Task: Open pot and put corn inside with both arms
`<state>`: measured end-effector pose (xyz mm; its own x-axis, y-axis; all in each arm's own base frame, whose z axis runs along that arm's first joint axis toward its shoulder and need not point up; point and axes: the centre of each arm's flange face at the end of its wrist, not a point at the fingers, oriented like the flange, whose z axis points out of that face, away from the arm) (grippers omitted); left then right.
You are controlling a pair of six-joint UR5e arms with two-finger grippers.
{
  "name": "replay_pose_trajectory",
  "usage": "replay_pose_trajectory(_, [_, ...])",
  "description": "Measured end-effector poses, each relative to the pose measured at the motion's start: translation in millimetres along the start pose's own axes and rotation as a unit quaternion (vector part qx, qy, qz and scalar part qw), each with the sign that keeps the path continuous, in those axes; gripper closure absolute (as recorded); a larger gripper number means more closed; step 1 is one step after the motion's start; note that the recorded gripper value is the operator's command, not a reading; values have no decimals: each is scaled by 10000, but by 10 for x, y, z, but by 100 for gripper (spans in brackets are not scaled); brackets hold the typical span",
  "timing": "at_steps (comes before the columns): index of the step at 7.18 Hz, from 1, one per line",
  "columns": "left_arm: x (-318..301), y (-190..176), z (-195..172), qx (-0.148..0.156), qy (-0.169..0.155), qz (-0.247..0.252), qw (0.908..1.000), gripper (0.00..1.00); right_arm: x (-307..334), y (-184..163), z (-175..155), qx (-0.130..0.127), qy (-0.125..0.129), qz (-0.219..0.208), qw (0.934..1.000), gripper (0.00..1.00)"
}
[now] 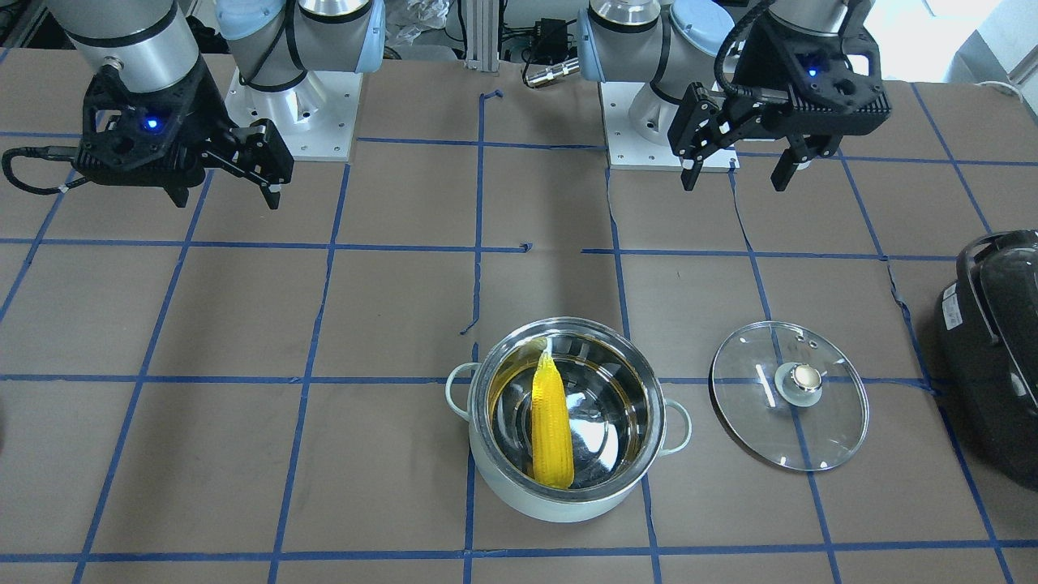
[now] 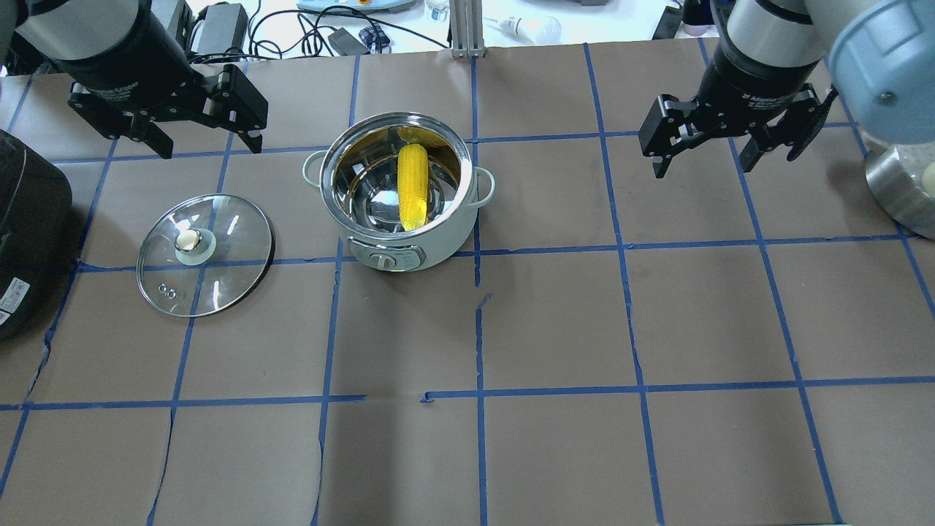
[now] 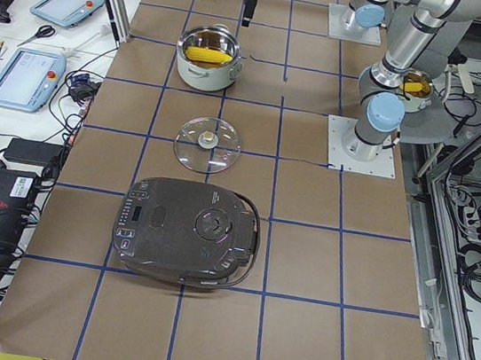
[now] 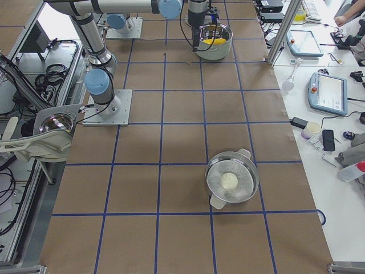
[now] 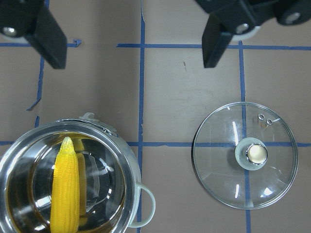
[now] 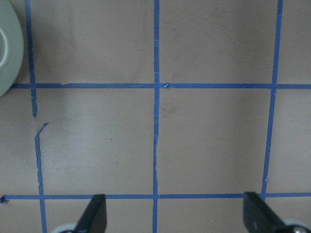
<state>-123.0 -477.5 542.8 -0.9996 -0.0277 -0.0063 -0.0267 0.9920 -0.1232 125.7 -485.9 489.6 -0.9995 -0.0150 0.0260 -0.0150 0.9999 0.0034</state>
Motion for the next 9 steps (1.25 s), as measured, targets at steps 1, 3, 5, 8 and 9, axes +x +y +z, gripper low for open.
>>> replay_pose_trajectory(1, [-5,2,-2,-1,-11,-2,10000,0,1,-1,1,3,5,0,10000,0])
replay_pose_trajectory(3, [-6,6,-9,4,-11,-3,10000,0,1,-6,5,6,3,-2,10000,0])
replay_pose_trajectory(5, [-7,7,-12,7,0,-7,10000,0,-7,-8,-5,25,-11,-13,10000,0])
replay_pose_trajectory(8, [-7,6,-17,12,3,-8,10000,0,-4,-17,-14,43,-14,-37,10000,0])
replay_pose_trajectory(9, [-7,6,-16,11,2,-8,10000,0,-3,-20,-13,46,-14,-46,10000,0])
